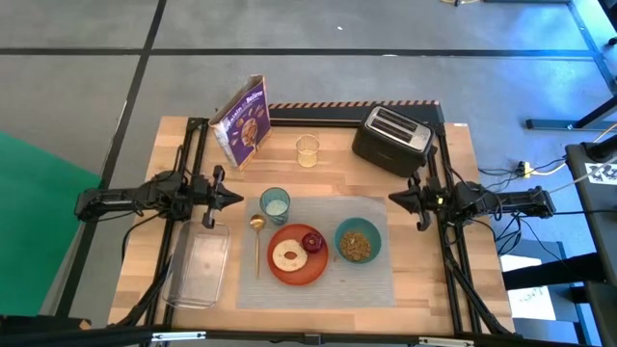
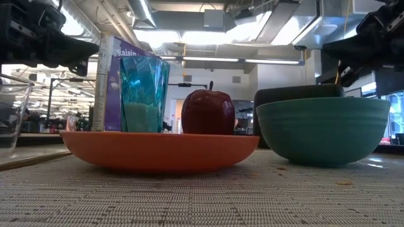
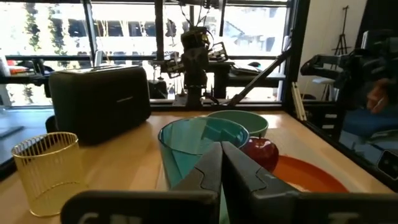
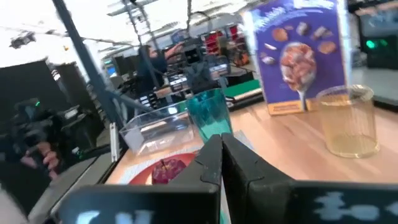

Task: Arrange a breakfast setting
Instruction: Return to Home Position

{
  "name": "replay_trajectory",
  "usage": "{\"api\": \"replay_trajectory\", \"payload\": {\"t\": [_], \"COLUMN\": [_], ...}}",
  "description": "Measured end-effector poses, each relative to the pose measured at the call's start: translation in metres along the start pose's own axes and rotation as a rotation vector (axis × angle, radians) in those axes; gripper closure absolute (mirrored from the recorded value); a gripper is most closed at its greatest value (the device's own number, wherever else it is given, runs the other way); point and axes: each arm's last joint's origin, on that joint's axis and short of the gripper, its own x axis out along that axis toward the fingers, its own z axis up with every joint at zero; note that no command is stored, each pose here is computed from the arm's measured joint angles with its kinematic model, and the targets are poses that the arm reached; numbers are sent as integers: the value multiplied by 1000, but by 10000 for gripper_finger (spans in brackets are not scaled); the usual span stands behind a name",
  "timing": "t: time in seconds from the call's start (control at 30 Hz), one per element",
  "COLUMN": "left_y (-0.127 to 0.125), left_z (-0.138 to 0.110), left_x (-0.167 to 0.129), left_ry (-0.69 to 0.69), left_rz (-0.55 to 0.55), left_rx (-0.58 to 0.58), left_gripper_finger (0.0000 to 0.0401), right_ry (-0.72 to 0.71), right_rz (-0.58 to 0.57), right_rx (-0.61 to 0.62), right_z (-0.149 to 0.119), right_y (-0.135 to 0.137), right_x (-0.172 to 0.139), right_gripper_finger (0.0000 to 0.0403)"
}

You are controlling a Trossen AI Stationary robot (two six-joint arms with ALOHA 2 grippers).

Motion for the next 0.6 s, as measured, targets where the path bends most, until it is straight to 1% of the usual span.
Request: {"api": "replay_trajectory", "payload": {"t": [0.1, 0.17, 0.27, 0.6], "left_y": [0, 0, 0, 0], "left_z": [0, 0, 0, 0], "left_x": [0, 0, 0, 0], "left_ry": [0, 0, 2, 0], "left_rz": [-5, -4, -2, 1], "left_rx": [-1, -24, -45, -44], "left_gripper_finger": [401, 401, 401, 401], "right_ry": [0, -1, 0, 1], "right_rz": [-37, -47, -47, -47], "right_rx": [70, 91, 92, 93], "right_z": [-1, -1, -1, -1], "right_y": [-1, -2, -2, -2], "right_x": [0, 0, 0, 0], "right_gripper_finger": [402, 402, 402, 402]}}
